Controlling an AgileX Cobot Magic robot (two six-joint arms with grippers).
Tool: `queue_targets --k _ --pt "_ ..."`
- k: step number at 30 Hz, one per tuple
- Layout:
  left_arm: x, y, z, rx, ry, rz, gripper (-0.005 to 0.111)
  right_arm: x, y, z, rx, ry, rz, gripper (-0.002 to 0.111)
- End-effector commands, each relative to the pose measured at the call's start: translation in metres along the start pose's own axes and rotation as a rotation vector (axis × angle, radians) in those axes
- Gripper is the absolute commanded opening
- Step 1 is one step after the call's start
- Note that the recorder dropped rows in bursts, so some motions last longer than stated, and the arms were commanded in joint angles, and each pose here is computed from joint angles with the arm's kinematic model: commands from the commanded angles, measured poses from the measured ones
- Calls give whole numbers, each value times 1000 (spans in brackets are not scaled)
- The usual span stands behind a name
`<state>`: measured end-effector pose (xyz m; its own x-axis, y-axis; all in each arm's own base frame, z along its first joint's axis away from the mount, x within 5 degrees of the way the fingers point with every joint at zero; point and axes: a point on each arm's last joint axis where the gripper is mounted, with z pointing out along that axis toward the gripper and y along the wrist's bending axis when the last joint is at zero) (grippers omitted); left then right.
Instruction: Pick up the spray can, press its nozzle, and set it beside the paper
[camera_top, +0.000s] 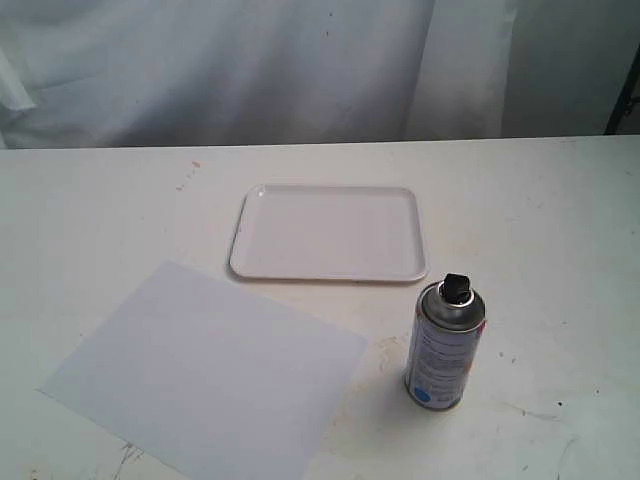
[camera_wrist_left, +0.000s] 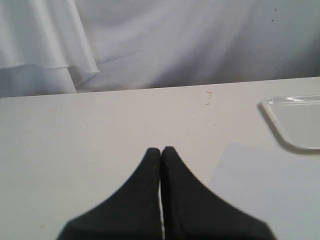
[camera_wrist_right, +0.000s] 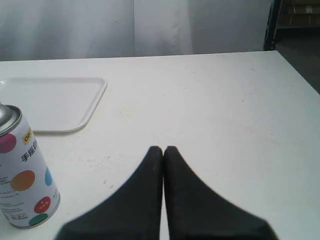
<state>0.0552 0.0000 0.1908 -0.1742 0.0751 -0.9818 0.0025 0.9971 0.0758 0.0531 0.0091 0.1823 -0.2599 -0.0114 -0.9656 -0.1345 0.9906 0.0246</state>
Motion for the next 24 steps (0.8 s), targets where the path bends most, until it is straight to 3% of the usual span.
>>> queue_targets --k 1,6,14,24 --pt "1 0 0 -3 0 -8 0 0 0 0 8 -8 3 0" --pt "1 0 0 -3 0 -8 0 -5 -1 0 13 -66 5 0" --pt "1 0 0 -3 0 -8 0 -28 -3 -5 35 -327 30 0" --pt "1 0 0 -3 0 -8 0 -30 -3 -6 37 -344 30 0"
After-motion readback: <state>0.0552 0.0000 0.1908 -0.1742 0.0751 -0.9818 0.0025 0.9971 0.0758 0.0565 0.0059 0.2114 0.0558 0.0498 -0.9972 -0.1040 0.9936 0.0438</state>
